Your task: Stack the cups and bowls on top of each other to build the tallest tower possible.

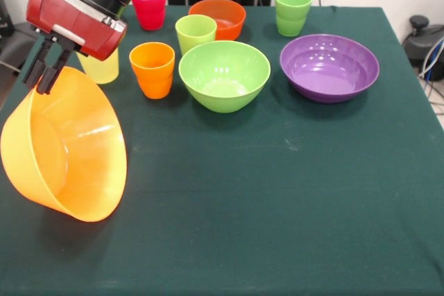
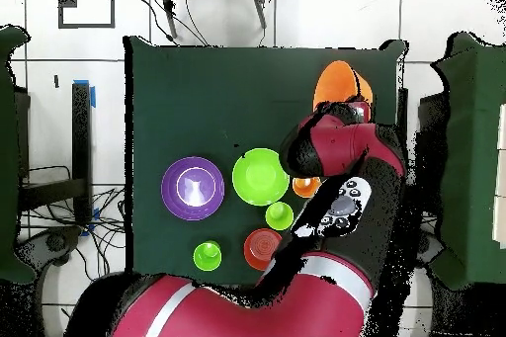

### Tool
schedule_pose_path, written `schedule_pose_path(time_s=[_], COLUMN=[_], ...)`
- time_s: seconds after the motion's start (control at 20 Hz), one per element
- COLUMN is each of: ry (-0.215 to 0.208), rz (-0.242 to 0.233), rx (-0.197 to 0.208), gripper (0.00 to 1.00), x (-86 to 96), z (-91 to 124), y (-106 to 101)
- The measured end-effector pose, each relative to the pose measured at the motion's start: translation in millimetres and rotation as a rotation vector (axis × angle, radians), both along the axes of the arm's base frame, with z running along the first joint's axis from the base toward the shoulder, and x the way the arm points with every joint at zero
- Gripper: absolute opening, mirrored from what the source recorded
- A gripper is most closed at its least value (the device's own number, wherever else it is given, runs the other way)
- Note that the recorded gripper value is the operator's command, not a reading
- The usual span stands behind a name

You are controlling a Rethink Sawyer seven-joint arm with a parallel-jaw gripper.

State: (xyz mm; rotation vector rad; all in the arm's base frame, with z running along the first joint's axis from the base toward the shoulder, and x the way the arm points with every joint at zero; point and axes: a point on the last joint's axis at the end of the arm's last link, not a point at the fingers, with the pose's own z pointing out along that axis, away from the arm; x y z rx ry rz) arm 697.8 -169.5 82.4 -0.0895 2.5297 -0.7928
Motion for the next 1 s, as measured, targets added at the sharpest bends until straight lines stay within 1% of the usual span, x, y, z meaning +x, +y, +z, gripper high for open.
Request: schedule_pose_path(time_s=[0.3,0.65,0.85,1.0], ry=[-0.006,-0.016,-0.030,-0.047], rz=[-0.003,-0.002,-0.007,-0.008], rx=[0.004,-0.004,-0.002,-0.001], gripper=[0.00,0.00,0.00,0.00], x=[2.2,6.2,11.5,18.9], z=[1,8,12,17], y=[4,10,10,10])
